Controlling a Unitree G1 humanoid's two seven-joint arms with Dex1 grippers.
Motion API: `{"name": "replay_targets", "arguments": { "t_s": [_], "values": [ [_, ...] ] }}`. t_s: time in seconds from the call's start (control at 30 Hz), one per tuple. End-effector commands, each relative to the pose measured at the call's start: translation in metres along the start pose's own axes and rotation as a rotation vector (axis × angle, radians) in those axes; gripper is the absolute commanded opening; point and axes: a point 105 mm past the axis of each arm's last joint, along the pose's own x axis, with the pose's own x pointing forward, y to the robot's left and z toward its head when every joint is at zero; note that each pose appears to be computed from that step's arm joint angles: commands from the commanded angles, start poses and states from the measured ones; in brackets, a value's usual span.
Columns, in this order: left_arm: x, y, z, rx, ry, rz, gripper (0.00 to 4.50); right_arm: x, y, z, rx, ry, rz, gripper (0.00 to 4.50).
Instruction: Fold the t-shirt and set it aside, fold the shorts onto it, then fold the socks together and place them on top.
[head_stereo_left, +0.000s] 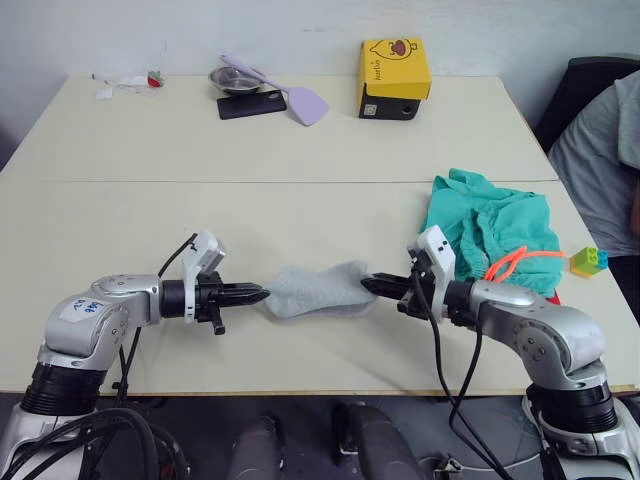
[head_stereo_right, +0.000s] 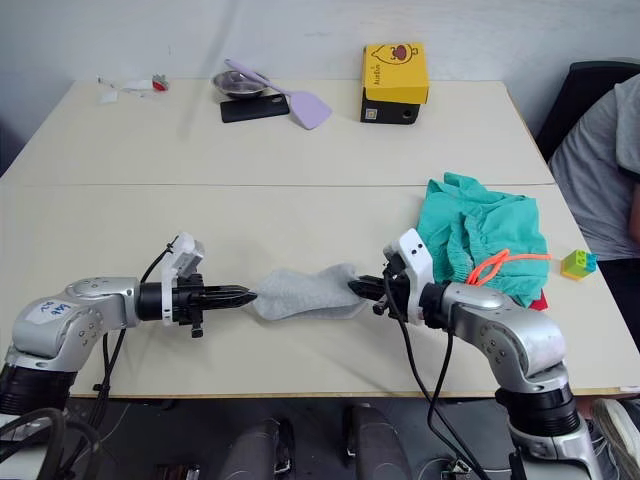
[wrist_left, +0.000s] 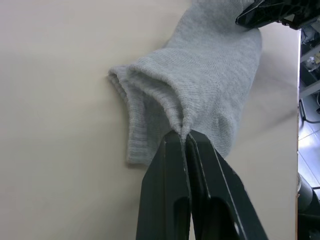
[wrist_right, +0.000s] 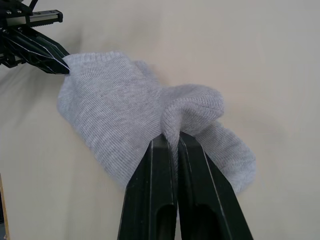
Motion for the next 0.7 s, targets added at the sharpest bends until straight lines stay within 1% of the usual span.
{"name": "replay_targets", "arguments": {
  "t_s": [0.03, 0.2, 0.33, 0.57, 0.63, 0.7],
  "values": [
    [-0.003, 0.002, 0.005, -0.005, -0.006, 0.012, 0.00, 0.001, 0.009, 0.001, -0.046, -0.017, 0.004, 0.04],
    [-0.006, 0.006, 0.002, 0.001, 0.011, 0.032, 0.00, 0.002, 0.006, -0.004, -0.059, -0.014, -0.013, 0.04],
    [-0.005, 0.009, 0.003, 0.004, -0.006, 0.044, 0.00, 0.003, 0.004, -0.004, -0.074, -0.027, -0.016, 0.04],
    [-0.004, 0.007, -0.001, -0.022, -0.005, 0.046, 0.00, 0.006, 0.006, -0.008, -0.071, -0.031, 0.006, 0.04],
    [-0.003, 0.008, 0.001, -0.011, -0.018, 0.055, 0.47, 0.006, 0.005, -0.011, -0.053, -0.020, 0.008, 0.00],
    [-0.003, 0.009, 0.002, -0.007, -0.032, 0.067, 0.95, 0.005, 0.003, -0.010, -0.059, -0.030, 0.003, 0.51]
  ]
}}
